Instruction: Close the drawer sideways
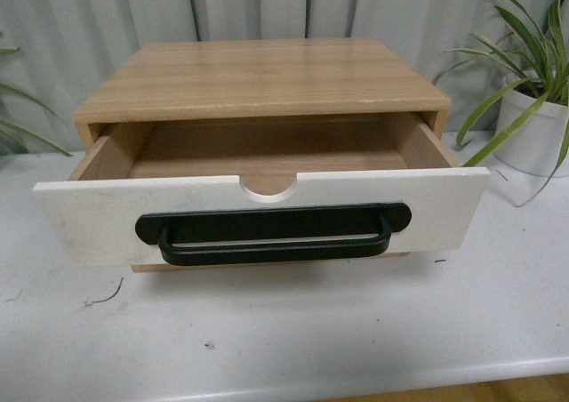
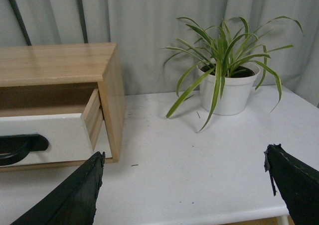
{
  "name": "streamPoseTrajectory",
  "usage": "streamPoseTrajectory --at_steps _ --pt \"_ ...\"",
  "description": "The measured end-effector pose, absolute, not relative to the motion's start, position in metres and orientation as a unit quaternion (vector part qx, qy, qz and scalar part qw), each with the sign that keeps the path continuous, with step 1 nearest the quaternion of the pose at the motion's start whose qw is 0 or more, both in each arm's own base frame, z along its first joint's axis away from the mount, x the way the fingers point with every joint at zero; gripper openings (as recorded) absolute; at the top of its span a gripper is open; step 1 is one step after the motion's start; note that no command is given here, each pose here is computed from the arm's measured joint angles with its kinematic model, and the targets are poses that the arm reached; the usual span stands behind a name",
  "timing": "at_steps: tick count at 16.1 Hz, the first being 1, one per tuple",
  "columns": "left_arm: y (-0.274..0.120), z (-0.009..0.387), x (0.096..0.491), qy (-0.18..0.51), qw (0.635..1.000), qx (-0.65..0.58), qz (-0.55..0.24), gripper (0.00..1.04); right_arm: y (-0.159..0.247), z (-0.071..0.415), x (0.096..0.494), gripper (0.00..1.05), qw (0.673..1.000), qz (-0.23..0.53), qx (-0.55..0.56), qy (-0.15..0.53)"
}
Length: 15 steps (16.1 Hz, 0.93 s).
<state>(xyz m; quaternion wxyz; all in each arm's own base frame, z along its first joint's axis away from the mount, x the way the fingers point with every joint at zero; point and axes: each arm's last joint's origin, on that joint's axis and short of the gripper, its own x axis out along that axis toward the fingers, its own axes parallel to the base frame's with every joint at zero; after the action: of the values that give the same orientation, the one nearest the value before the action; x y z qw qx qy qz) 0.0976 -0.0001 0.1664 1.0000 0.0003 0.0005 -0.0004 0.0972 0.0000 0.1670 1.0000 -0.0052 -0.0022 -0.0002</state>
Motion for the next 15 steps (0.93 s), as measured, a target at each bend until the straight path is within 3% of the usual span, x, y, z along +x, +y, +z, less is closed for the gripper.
streamPoseTrajectory --at_steps 15 --pt "-0.0001 0.1664 0.0976 0.0 1.0 0.0 0.0 0.98 0.0 0.167 0.0972 0.98 1.0 0.0 -0.005 -0.002"
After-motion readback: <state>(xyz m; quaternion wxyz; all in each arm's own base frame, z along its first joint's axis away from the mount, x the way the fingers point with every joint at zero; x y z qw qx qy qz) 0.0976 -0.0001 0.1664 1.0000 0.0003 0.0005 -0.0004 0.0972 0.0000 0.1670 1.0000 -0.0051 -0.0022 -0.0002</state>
